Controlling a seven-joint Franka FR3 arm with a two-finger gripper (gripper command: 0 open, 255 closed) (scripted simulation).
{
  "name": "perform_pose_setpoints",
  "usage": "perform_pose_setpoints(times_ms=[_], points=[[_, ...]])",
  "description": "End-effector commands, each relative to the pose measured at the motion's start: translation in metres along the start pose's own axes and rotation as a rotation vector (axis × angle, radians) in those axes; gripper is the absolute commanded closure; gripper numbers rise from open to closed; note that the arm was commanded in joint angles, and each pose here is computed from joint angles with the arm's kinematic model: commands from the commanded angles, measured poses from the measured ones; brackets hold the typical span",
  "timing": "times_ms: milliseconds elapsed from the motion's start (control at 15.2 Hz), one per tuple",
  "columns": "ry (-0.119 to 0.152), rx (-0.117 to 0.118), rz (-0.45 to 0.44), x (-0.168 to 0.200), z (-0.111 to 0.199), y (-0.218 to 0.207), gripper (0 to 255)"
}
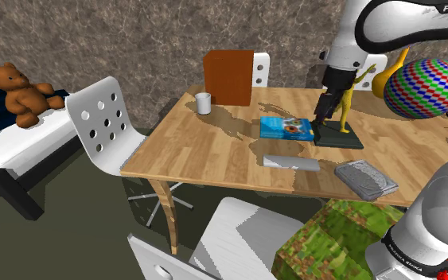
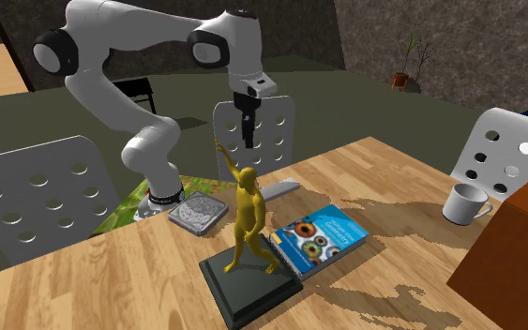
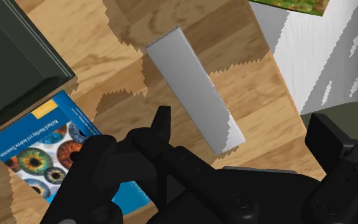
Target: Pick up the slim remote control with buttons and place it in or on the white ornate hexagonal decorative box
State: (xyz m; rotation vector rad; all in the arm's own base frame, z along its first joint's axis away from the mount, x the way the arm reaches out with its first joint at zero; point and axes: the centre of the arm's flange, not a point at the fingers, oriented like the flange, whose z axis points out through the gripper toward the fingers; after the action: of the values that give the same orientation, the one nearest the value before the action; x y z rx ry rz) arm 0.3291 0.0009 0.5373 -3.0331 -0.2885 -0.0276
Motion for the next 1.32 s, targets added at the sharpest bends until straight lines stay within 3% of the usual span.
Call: perform_pose_setpoints(times_ms=[0, 792, 1254], points=[[-0.006, -0.010, -0.058, 0.011, 0.027, 0.001, 0], [-0.050, -0.066, -0.386, 0.075, 0.173, 0.006, 0], [-0.050, -0.067, -0.387, 0.074, 0.205, 0.009, 0]])
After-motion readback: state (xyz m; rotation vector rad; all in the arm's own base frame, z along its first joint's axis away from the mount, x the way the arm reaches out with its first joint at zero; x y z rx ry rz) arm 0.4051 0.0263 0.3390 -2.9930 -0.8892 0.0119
